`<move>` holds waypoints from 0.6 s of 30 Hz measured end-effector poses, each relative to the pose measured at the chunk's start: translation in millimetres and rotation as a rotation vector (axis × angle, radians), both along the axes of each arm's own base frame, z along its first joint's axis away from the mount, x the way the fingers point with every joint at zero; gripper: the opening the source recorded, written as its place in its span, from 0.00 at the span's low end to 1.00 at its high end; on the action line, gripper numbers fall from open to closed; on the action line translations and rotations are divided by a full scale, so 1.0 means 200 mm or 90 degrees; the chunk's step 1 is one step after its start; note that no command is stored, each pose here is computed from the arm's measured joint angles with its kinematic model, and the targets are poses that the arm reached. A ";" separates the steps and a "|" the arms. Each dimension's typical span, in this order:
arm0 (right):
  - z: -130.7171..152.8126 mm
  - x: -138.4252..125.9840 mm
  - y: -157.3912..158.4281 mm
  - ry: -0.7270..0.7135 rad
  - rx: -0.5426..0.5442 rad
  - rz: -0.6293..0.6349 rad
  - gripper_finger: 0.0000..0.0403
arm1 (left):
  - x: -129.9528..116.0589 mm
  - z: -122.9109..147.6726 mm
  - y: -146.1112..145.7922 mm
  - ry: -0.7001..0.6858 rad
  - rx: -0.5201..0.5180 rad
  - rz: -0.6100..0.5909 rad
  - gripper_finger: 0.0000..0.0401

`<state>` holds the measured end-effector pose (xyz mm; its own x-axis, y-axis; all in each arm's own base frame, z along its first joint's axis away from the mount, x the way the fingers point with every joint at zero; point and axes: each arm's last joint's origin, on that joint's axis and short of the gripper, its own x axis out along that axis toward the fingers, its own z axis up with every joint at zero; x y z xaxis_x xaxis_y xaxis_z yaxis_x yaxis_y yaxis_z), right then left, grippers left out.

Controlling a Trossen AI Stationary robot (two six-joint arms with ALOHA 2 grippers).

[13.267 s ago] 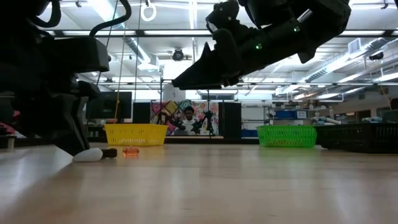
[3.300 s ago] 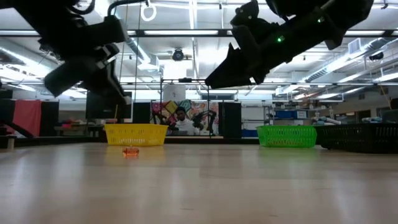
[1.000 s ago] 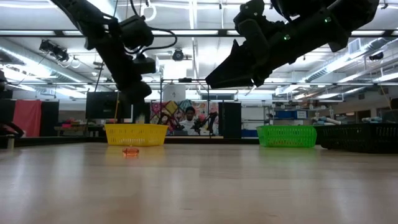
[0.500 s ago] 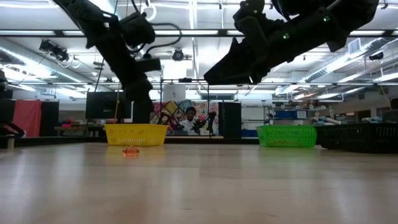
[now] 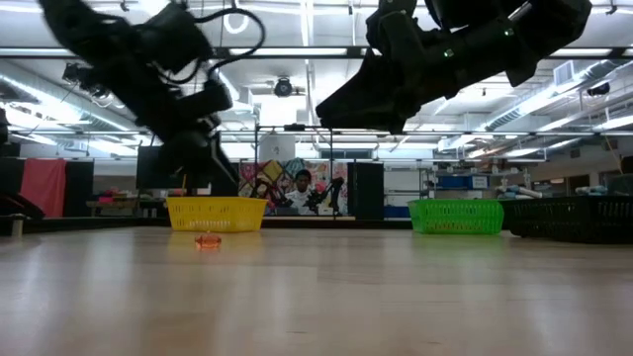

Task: Sort Halloween decoration
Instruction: Put the orange pumpkin toy into the green bin

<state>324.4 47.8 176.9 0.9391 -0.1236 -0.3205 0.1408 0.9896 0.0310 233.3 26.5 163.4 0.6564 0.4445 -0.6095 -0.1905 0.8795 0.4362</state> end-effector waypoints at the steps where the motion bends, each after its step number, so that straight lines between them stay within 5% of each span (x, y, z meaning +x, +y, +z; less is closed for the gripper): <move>1: 0.00 0.00 0.00 -0.002 0.000 0.002 0.44 | -0.03 -0.02 -0.01 -0.010 -0.006 -0.001 0.35; 7: 0.02 0.01 0.01 -0.026 0.002 0.003 0.44 | -0.14 -0.06 -0.11 -0.050 -0.070 -0.049 0.35; 18: 0.04 0.01 0.01 -0.047 -0.010 0.004 0.44 | -0.17 -0.09 -0.26 -0.033 -0.209 -0.186 0.35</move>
<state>326.3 49.5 184.0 0.9610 -0.1214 -0.2484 0.1320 0.9909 0.0261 199.7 -25.8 144.8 0.7593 0.0233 -0.6503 0.0729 0.9900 0.1206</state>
